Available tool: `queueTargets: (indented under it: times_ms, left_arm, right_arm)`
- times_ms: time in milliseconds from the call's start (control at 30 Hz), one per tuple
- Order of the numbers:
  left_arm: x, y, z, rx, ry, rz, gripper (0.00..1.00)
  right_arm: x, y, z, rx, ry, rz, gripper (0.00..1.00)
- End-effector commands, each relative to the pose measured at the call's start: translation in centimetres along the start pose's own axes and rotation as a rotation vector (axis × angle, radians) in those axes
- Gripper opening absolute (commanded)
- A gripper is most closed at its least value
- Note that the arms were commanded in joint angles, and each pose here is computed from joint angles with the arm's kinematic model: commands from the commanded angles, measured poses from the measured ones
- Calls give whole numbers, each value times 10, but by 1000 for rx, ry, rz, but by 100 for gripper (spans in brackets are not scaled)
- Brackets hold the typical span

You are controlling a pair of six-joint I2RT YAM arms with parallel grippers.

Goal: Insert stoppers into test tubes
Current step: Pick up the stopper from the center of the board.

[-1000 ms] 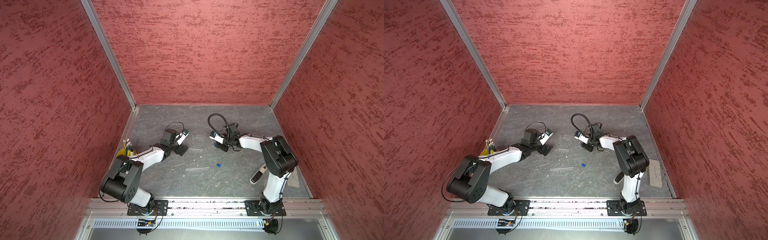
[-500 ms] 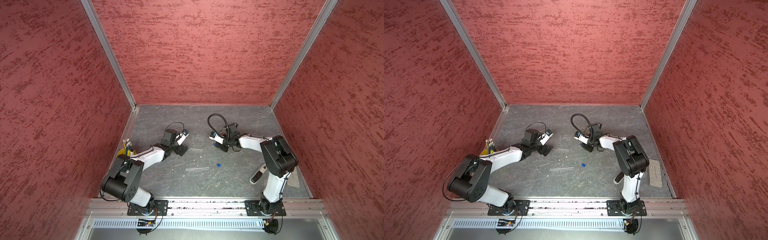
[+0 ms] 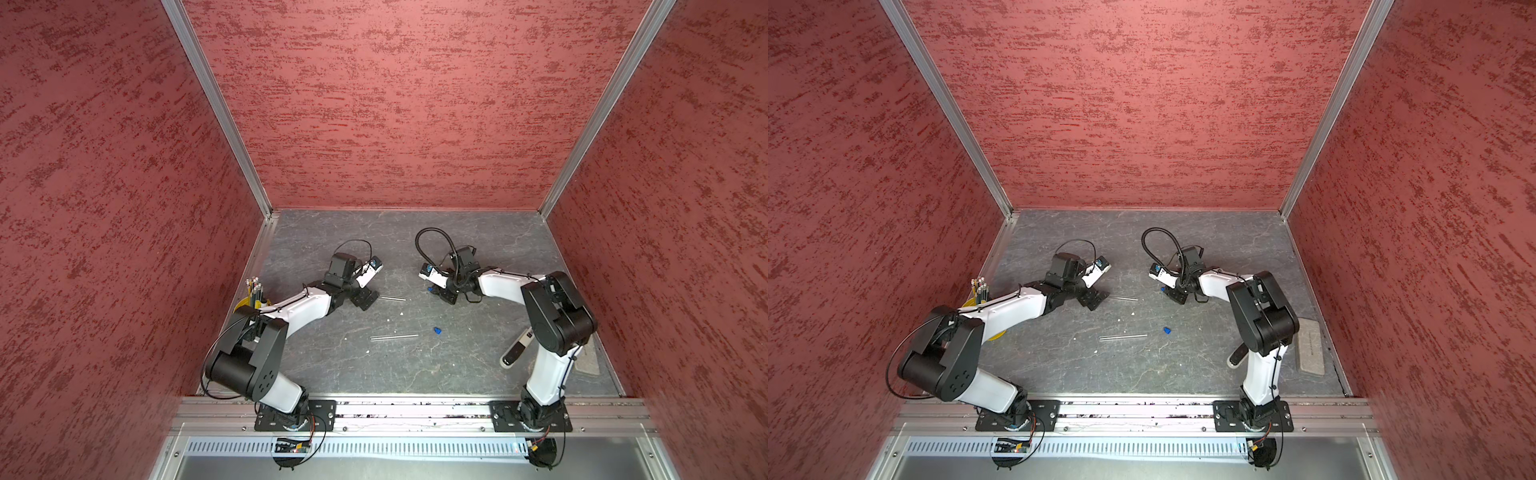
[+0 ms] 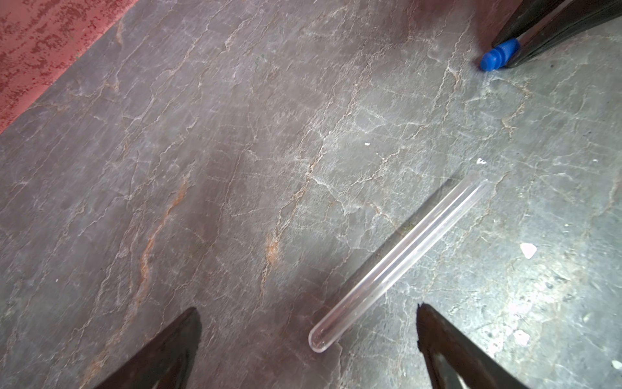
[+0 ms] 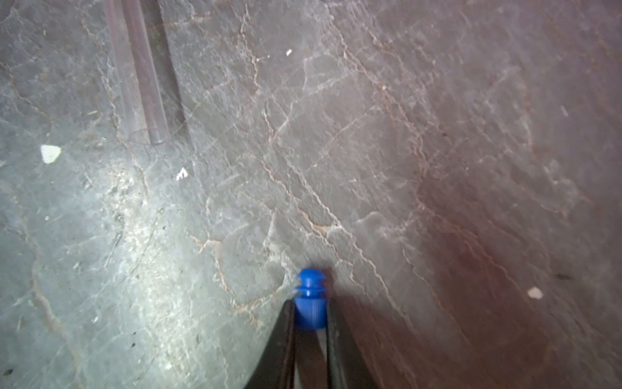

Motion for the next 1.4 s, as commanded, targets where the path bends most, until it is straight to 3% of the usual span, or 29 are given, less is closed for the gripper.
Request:
queueTargets:
  times_ms: [0, 467, 900, 1133, 1367]
  left_arm:
    - [-2, 2, -8, -43, 13, 22, 100]
    - [-11, 6, -13, -76, 39, 64, 99]
    - [-12, -4, -35, -232, 197, 73, 100]
    - [-6, -2, -32, -251, 254, 77, 100]
    - [-6, 6, -34, -318, 361, 104, 90]
  right_arm:
    - [-13, -2, 7, 18, 4, 54, 21]
    - [-15, 3, 8, 34, 8, 62, 18]
    - [0, -9, 3, -8, -2, -1, 18]
    - [5, -15, 3, -21, 3, -25, 18]
    - [11, -21, 2, -33, 7, -51, 18]
Point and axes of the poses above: each gripper's point midway between its finger pads, its own y axis out along the fingers, its own z axis along the line the jaws close on, x = y × z, the point moved 2 cm from there along -y, back along the fingers, and after that the axes turned 4 degrees about -y, right-handed, at the moved point
